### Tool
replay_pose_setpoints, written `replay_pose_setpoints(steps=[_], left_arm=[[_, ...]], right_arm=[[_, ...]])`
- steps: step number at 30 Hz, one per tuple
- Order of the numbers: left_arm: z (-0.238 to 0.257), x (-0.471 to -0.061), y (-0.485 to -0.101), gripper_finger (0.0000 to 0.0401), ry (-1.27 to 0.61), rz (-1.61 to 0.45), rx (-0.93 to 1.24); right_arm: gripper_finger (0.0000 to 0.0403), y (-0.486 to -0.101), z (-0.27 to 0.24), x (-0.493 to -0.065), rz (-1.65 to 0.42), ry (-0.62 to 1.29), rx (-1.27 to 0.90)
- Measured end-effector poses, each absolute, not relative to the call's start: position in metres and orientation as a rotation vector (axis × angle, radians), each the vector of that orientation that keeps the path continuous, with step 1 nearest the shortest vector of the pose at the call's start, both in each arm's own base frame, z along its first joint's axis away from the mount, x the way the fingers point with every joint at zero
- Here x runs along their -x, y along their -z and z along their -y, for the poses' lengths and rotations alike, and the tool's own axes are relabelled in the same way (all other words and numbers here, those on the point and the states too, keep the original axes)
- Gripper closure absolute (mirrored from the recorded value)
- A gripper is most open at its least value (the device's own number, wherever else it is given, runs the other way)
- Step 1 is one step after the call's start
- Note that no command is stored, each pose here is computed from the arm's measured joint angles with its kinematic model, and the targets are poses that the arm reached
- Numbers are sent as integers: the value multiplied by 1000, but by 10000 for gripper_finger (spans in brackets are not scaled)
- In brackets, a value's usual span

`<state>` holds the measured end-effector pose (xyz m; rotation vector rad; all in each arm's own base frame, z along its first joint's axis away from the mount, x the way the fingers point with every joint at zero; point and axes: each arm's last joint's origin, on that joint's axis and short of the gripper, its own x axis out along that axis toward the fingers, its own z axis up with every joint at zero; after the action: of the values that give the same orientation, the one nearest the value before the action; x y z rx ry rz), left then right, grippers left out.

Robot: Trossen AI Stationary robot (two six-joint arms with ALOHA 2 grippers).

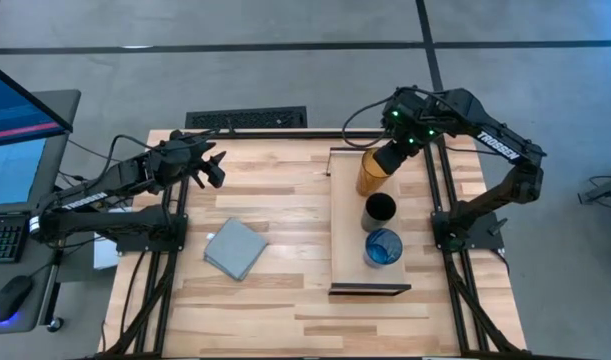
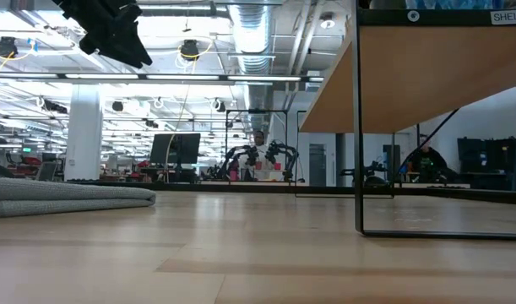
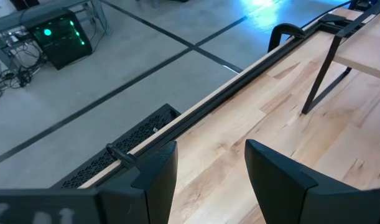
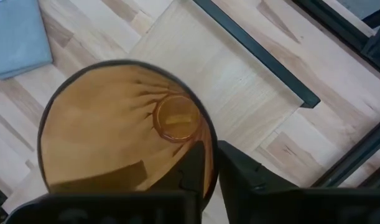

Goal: Stack small to large cups/mugs on shelf
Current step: Put the brown cup on the shelf

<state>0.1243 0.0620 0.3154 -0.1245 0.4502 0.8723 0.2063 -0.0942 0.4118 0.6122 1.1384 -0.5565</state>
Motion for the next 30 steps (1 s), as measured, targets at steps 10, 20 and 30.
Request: replay_pose_setpoints(steps=[10, 20, 30], left_arm=[[-62, -124, -315, 220, -875, -446, 133], [-62, -124, -315, 220, -876, -445, 135], [-62, -124, -315, 220, -876, -446, 134]], right_arm=[[318, -412, 94, -206, -1138, 555, -614], [267, -412, 94, -206, -1138, 554, -615], [223, -412, 93, -207, -1139, 523, -634]])
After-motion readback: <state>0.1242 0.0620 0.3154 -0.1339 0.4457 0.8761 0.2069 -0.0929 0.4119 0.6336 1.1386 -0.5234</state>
